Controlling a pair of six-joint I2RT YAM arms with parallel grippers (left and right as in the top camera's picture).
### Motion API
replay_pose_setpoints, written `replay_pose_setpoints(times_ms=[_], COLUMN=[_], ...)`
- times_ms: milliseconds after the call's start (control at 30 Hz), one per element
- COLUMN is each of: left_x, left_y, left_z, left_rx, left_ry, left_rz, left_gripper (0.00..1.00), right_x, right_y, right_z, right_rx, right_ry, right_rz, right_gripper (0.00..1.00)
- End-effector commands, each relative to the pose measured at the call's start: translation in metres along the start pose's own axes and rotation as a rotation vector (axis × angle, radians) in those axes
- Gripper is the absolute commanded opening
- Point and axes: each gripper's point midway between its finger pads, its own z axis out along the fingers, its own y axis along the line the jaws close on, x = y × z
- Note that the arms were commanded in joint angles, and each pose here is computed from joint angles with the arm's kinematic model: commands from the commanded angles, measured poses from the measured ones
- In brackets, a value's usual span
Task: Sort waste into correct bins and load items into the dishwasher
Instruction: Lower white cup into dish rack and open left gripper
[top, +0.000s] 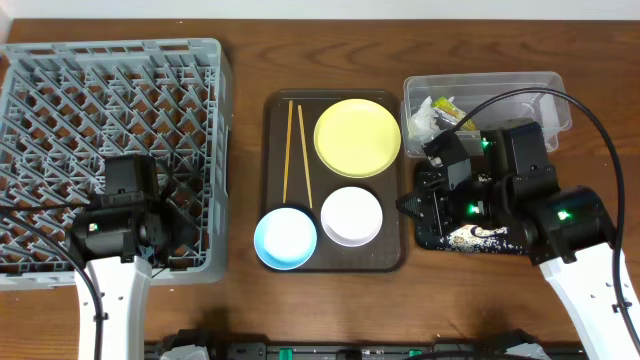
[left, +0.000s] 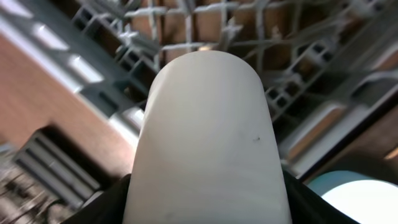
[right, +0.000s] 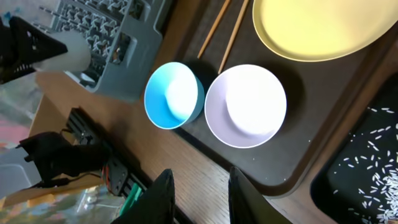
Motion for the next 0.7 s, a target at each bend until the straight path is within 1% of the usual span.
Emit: replay_pose_setpoints(times_ms=[0,133,300,433,567,667], left_x=[-0.001,-0.004,0.006,0.020,0.018,0.017], left_y=[-0.005,-0.007,-0.006,-0.019,-0.019,-0.016], left_z=[0.001,0.002,0.015,0.021,0.023,0.023], left_rx=[0.030,0.038,0.032,0.118,0.120,0.116], left_ry=[0.001,-0.009,0.024,0.100,0.096,0.096], left_rz=[-0.013,-0.016,-0.038,-0.050,-0.058,-0.077], left_gripper=[0.51,0.52,0.52,0.52,0.52,0.61], right_x=[-0.003,-0.003,-0.004,-0.004,-0.004,-0.004], right_y=[0.007,0.007,0.007,0.006,0.004,0.004], right_z=[-0.004,-0.004,-0.004,-0.004,-0.004,-0.004], right_rx=[-0.007,-0.007,-0.007,0.000,0.008,0.008], right_ry=[-0.016,-0.018,-0.020,-0.022,-0.022,-0.022], right_rz=[-0.037,-0.038,-0.040,-0.039,-0.039,-0.039], right_gripper=[0.27,0.27,0.27,0.28,0.28,0.28])
